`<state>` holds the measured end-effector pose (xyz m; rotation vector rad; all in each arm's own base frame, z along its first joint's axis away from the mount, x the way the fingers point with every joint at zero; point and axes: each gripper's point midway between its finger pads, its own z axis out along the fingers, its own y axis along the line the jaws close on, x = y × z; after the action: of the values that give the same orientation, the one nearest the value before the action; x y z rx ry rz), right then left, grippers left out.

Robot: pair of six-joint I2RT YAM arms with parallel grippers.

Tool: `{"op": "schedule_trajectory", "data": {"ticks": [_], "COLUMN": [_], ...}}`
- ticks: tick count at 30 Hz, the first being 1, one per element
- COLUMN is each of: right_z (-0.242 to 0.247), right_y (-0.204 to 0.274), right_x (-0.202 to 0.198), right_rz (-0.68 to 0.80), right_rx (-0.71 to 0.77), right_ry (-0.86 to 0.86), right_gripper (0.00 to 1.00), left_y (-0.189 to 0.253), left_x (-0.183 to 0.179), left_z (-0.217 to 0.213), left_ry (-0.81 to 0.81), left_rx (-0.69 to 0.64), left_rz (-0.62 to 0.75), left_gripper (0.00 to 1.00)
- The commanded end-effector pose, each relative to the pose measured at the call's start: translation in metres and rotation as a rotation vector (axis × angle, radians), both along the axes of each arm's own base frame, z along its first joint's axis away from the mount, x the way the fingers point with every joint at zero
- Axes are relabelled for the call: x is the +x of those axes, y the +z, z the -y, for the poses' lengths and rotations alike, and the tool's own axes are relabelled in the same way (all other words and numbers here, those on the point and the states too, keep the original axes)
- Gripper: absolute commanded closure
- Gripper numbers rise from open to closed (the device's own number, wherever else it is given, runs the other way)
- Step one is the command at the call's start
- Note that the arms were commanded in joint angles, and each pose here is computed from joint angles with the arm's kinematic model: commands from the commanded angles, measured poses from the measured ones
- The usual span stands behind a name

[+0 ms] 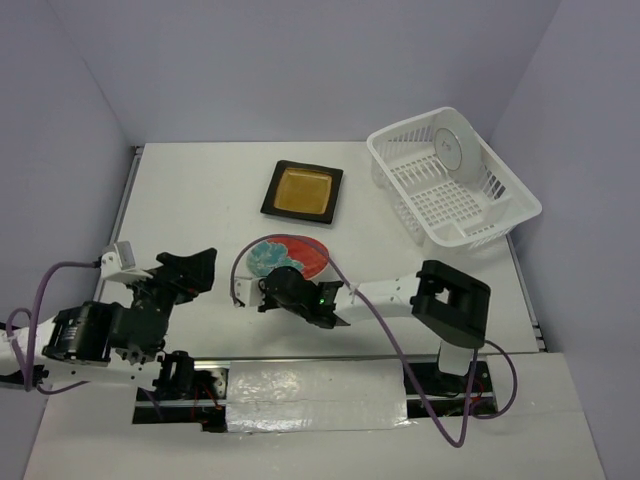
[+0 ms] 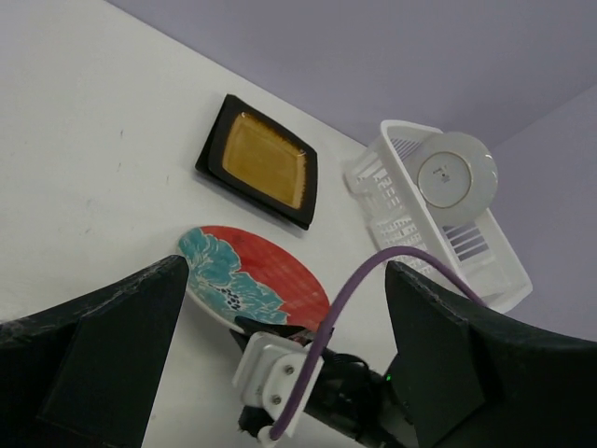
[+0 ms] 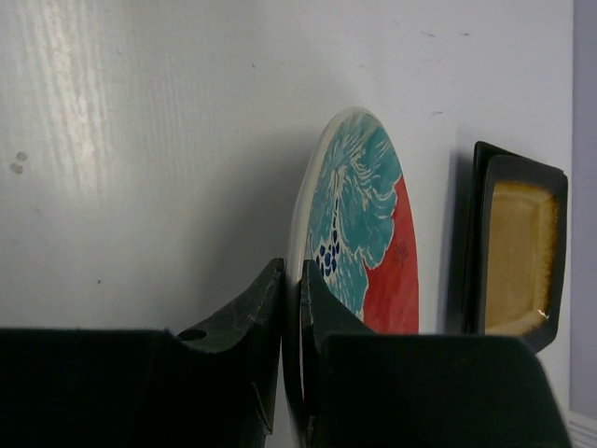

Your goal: Unload the plates from the dish rack

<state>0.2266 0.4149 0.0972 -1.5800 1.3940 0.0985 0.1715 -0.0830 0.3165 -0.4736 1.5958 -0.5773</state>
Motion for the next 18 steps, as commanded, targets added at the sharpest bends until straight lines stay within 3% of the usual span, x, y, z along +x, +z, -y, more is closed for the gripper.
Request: {"op": "schedule_trajectory", "data": {"ticks": [1, 11, 18], "right_z": [-0.037, -0.051, -0.047], "right_y": [0.060, -0.007, -0.057], "right_x": [0.018, -0.006, -0.038], "right_rz": [0.175, 0.103, 0.000], "right_rx": [0.212, 0.089, 0.028], "right_ry": [-0.067, -0.106, -0.114], "right_gripper": [1.00, 0.97, 0.79], "left_y": [0.013, 0.016, 0.014], "left_x": [0.003, 0.000, 0.001], "left_z": [-0.018, -0.012, -0.011], "left_ry": [0.045, -0.010, 0.003], "left_rx": [0.007, -0.052, -0.044], "left_rz": [0.045, 0.057, 0.054], "left_gripper": [0.01, 0.01, 0.01]}}
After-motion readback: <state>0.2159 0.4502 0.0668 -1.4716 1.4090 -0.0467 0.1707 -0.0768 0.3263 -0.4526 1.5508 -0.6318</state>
